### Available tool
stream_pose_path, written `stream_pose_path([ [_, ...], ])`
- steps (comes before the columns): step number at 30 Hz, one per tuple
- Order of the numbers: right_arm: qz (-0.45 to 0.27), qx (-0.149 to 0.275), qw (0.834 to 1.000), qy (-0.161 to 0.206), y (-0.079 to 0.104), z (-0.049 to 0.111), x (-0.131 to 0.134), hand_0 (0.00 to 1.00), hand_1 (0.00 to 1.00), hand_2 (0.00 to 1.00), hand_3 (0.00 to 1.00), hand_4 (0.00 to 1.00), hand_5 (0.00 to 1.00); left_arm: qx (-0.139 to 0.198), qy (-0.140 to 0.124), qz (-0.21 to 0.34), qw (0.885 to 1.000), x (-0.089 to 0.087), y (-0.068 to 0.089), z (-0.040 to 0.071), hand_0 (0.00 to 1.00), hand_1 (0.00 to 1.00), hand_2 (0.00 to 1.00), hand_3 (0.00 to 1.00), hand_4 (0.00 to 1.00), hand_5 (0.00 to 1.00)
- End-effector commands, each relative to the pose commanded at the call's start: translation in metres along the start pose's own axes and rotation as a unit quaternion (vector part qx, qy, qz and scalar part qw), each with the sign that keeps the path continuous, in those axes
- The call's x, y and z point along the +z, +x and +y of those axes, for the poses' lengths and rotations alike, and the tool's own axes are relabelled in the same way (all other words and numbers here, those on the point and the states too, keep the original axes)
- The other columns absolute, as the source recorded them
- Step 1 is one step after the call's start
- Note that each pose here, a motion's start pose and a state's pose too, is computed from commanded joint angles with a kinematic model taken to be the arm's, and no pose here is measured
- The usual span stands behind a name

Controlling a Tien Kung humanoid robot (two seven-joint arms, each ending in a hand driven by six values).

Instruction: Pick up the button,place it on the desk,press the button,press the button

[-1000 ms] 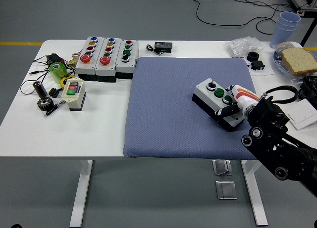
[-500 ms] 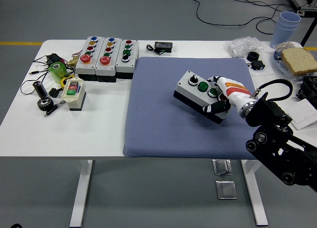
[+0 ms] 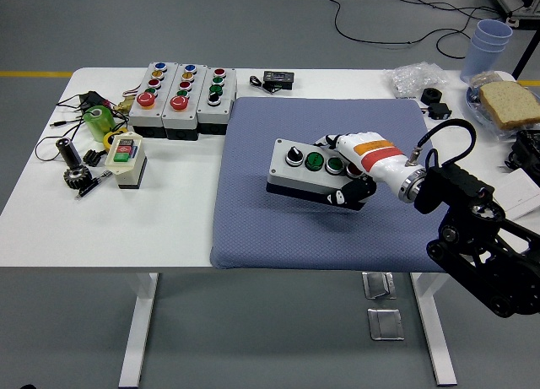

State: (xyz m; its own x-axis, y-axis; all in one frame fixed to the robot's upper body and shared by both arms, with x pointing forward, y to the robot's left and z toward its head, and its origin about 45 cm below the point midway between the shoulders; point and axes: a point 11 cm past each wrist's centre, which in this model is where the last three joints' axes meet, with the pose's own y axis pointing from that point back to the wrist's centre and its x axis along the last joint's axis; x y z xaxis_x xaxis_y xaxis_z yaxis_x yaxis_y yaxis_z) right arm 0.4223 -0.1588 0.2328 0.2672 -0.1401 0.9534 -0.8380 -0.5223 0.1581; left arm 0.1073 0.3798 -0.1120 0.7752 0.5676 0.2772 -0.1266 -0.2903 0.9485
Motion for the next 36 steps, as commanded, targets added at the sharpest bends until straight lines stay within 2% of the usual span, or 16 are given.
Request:
stream_pose_path([
  [11, 0.017, -0.052, 0.998, 0.012, -0.019, 0.0, -0.007, 0.113, 0.169, 0.404, 0.534, 0.615, 0.054, -0.003, 0.002, -0.001, 1.0, -0.002, -0.003, 0.0, 0.651, 0.635, 0.633, 0.553, 0.327, 0.856],
  [22, 0.01, -0.058, 0.998, 0.02, -0.02, -0.001, -0.011, 0.114, 0.17, 0.408, 0.535, 0.617, 0.052, -0.001, 0.0, 0.002, 1.0, 0.0, 0.0, 0.0, 0.651, 0.635, 0.633, 0.551, 0.326, 0.856],
  [23, 0.01, -0.058, 0.998, 0.019, -0.02, -0.001, -0.011, 0.143, 0.182, 0.421, 0.539, 0.62, 0.051, -0.001, 0.0, 0.002, 1.0, 0.0, 0.0, 0.0, 0.651, 0.635, 0.633, 0.554, 0.328, 0.86],
  [28, 0.011, -0.062, 0.998, 0.014, -0.022, -0.001, -0.009, 0.143, 0.182, 0.421, 0.539, 0.62, 0.051, 0.0, 0.0, 0.004, 1.0, 0.0, 0.001, 0.0, 0.651, 0.635, 0.633, 0.554, 0.328, 0.86],
  [29, 0.013, -0.061, 0.998, 0.012, -0.022, -0.001, -0.009, 0.178, 0.212, 0.453, 0.549, 0.629, 0.042, 0.0, 0.0, 0.004, 1.0, 0.0, 0.001, 0.0, 0.651, 0.635, 0.634, 0.554, 0.327, 0.862],
  [34, 0.019, -0.058, 0.998, 0.011, -0.021, -0.001, -0.009, 0.178, 0.212, 0.453, 0.549, 0.629, 0.042, 0.0, 0.0, 0.004, 1.0, 0.001, 0.002, 0.0, 0.651, 0.635, 0.634, 0.554, 0.327, 0.862],
  [35, 0.019, -0.057, 0.998, 0.012, -0.02, -0.001, -0.009, 0.461, 0.425, 0.549, 0.591, 0.668, 0.059, 0.001, -0.001, 0.004, 1.0, 0.001, 0.003, 0.0, 0.651, 0.635, 0.633, 0.553, 0.327, 0.858],
  [36, 0.019, -0.056, 0.998, 0.013, -0.02, -0.001, -0.009, 0.461, 0.425, 0.549, 0.591, 0.668, 0.059, 0.001, -0.001, 0.004, 1.0, 0.001, 0.003, 0.0, 0.651, 0.635, 0.633, 0.553, 0.327, 0.858],
])
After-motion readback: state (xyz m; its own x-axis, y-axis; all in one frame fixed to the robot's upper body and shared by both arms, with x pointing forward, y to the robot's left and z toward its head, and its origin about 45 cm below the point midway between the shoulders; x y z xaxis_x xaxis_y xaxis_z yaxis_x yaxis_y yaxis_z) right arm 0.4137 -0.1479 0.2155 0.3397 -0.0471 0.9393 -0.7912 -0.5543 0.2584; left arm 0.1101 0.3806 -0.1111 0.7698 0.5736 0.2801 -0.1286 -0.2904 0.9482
